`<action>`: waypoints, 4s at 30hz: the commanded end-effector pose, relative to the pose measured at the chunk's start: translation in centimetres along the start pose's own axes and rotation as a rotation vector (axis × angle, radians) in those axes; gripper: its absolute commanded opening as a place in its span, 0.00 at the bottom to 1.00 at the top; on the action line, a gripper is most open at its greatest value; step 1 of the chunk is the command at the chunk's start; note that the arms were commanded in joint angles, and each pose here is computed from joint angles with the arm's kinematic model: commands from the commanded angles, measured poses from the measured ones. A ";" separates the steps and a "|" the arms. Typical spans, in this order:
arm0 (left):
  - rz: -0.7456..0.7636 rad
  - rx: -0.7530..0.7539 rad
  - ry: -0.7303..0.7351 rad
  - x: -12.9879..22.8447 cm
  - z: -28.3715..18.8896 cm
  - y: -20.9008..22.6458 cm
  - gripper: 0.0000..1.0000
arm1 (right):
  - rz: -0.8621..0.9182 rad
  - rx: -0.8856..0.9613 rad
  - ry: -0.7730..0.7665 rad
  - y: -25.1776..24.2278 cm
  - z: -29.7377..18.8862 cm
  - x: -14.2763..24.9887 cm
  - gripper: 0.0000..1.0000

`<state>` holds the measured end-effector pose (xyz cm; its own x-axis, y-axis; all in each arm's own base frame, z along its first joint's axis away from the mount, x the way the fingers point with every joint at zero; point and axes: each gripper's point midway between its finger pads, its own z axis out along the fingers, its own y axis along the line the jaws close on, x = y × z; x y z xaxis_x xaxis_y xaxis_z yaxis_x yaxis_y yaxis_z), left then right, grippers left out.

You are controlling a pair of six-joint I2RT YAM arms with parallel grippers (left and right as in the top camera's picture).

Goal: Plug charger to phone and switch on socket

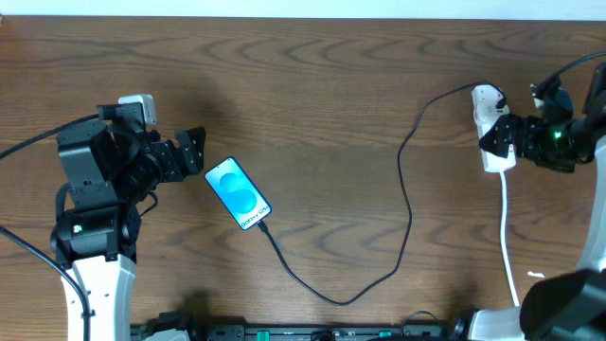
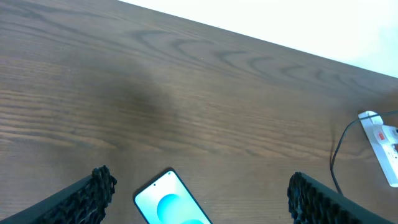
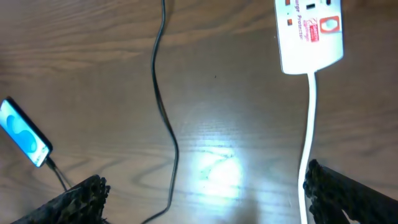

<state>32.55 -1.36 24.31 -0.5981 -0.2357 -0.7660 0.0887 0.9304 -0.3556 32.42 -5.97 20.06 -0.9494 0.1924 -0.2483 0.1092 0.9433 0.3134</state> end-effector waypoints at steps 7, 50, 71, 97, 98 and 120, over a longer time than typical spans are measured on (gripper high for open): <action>0.015 0.002 0.004 0.1 0.1 0.1 0.91 | -0.002 -0.013 -0.001 -2.5 2.2 -1.9 0.99; 0.015 0.002 0.004 0.1 0.1 0.1 0.91 | -0.072 -0.028 -0.146 -7.4 3.3 -10.1 0.99; 0.015 0.002 0.004 0.1 0.1 0.1 0.91 | -0.128 -0.130 -0.026 -9.5 12.6 -9.8 0.99; 0.015 0.002 0.004 0.1 0.1 0.1 0.91 | -0.103 -0.175 -0.091 -8.0 13.7 -11.7 0.99; 0.015 0.002 0.004 0.1 0.1 0.1 0.91 | -0.101 -0.176 -0.088 -8.0 13.8 -11.6 0.99; 0.015 0.002 0.004 0.1 0.1 0.1 0.91 | -0.069 -0.145 -0.046 -8.1 14.9 -10.9 0.99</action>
<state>32.55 -1.36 24.31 -0.5983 -0.2358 -0.7658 0.0886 0.9304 -0.3557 46.35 -12.42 7.55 -0.9297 0.1377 -0.3415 -0.0127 0.9149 0.4034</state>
